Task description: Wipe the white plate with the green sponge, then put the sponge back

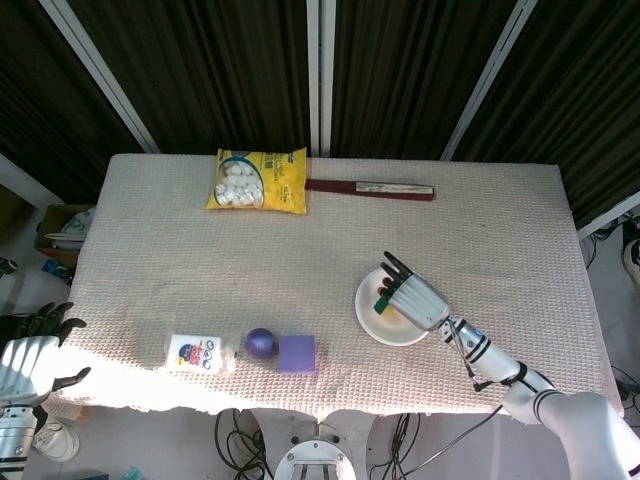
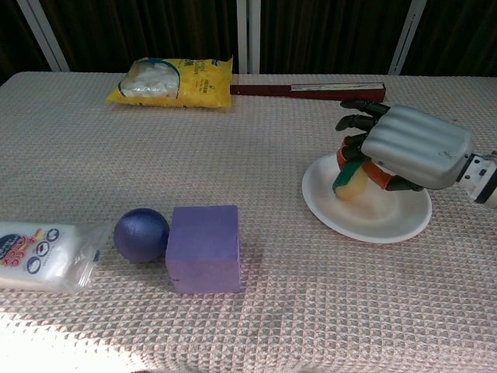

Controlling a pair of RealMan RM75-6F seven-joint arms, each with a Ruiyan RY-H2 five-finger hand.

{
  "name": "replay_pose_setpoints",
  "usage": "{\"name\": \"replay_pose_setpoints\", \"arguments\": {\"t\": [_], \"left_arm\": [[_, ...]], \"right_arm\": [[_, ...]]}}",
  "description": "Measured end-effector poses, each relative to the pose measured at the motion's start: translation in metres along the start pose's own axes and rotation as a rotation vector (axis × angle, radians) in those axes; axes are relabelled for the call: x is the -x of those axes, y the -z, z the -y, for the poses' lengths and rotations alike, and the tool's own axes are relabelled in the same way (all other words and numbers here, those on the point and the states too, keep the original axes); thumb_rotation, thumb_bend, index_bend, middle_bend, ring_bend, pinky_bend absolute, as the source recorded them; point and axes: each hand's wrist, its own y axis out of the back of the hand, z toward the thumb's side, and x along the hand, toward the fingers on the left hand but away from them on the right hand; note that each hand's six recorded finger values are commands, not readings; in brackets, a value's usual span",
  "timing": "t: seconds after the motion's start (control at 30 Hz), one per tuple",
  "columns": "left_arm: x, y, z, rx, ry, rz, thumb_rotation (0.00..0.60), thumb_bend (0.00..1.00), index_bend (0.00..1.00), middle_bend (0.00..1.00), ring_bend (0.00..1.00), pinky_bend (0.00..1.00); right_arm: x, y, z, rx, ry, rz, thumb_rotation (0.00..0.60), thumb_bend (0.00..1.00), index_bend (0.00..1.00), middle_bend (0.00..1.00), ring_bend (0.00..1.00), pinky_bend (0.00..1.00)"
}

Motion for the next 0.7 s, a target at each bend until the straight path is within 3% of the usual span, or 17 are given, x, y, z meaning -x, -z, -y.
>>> {"name": "replay_pose_setpoints", "arguments": {"t": [0.27, 0.47, 0.7], "left_arm": [[0.001, 0.001, 0.001, -0.002, 0.003, -0.006, 0.6, 0.03, 0.34, 0.12, 0.08, 0.16], [-0.001, 0.001, 0.001, -0.002, 0.006, -0.003, 0.6, 0.03, 0.34, 0.12, 0.08, 0.16], [-0.001, 0.001, 0.002, 0.001, 0.006, -0.004, 0.6, 0.03, 0.34, 0.12, 0.08, 0.16]], "right_arm": [[-0.009, 0.013, -0.017, 0.008, 0.022, 0.031, 0.6, 0.62, 0.95, 0.45, 0.18, 0.0], [-0.015, 0.005, 0.001, -0.025, -0.056, 0.005, 0.6, 0.64, 0.96, 0.45, 0.19, 0.0], [0.003, -0.012, 0.012, -0.092, -0.051, -0.026, 0.6, 0.7, 0.97, 0.47, 0.23, 0.01]]}}
